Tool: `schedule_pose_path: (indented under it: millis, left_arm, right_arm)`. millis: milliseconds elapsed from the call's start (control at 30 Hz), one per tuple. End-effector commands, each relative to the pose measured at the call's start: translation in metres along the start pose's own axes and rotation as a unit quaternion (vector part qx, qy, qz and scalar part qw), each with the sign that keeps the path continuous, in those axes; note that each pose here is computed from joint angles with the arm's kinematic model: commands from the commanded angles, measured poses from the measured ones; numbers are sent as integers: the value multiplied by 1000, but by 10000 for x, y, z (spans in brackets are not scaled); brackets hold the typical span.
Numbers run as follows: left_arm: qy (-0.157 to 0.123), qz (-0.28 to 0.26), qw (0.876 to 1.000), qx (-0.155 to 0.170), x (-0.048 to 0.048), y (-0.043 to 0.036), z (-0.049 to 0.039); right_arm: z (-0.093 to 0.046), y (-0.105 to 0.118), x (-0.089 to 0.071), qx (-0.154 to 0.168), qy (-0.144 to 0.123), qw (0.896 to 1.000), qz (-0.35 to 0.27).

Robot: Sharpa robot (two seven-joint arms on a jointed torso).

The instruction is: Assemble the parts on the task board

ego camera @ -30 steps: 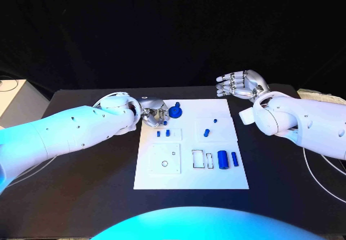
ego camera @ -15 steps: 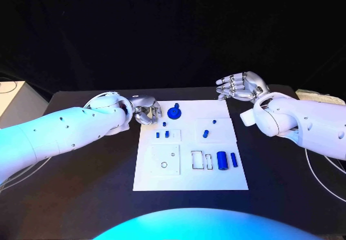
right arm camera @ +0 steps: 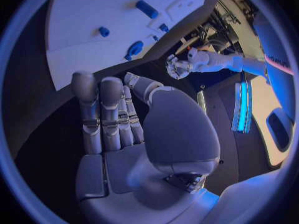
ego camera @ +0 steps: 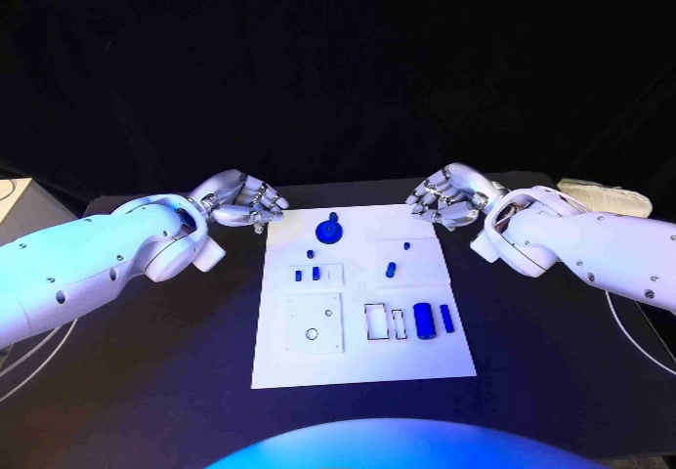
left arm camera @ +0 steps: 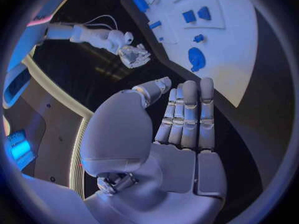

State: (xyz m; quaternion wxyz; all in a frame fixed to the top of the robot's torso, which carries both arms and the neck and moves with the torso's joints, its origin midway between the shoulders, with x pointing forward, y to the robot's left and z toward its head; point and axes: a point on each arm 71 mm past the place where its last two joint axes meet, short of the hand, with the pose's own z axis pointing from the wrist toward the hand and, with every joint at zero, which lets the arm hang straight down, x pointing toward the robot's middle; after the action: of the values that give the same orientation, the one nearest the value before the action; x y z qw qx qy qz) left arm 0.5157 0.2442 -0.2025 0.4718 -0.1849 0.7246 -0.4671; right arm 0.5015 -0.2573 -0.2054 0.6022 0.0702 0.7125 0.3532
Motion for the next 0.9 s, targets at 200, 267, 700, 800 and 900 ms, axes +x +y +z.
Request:
schedule_pose_path:
  millis: [200,267,700,800,900]
  left_arm:
    - [-21,-182,982,47,-40,-99,-158]
    - [-22,-189,980,50,-40,-109,-183]
    - [-23,-214,975,63,-8,-163,-231]
    - [-23,-215,974,62,-6,-164,-231]
    - [-24,-215,974,61,-9,-160,-233]
  right_arm:
    - [-14,55,165,-10,52,965,-256]
    - [-10,70,198,-8,56,960,-273]
    - [3,148,448,-7,89,948,-307]
    - [-3,158,501,-10,96,947,-305]
    - [-8,163,551,-10,104,947,-305]
